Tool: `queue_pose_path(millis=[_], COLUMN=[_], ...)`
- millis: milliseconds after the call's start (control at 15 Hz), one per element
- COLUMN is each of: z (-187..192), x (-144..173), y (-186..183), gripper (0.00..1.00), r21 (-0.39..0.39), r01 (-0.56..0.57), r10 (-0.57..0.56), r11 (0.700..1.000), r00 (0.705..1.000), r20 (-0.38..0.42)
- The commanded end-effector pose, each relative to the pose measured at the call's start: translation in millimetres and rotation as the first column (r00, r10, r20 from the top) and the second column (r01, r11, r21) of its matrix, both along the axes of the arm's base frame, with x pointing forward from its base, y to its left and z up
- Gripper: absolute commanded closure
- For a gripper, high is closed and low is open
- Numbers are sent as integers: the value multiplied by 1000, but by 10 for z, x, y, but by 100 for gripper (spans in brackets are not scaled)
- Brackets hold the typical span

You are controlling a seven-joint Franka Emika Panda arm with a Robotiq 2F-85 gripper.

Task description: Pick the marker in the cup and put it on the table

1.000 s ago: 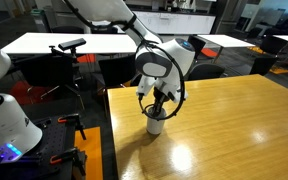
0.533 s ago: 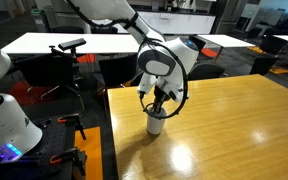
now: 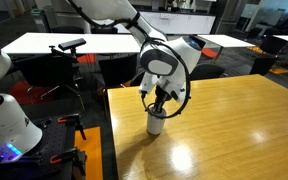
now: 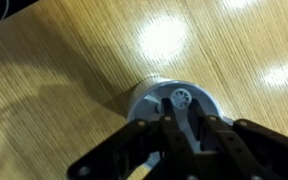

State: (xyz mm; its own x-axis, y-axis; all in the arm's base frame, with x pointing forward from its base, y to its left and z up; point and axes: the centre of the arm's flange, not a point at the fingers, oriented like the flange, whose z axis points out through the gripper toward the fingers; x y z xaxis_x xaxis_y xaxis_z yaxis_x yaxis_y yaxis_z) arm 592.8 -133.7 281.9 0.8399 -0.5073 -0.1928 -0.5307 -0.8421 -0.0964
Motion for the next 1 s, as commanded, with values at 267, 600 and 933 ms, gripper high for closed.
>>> queue_pose_path(millis=[267,600,933], z=[341,570,759], x=[-160,-260,-357], y=[-3,42,70], gripper=[95,95,95], r21=[32,14,-1], r01=[-22,-25,-21], r10=[22,25,21], r11=[999,1000,1000], r00=[1000,1000,998], r20=[-11,18,52])
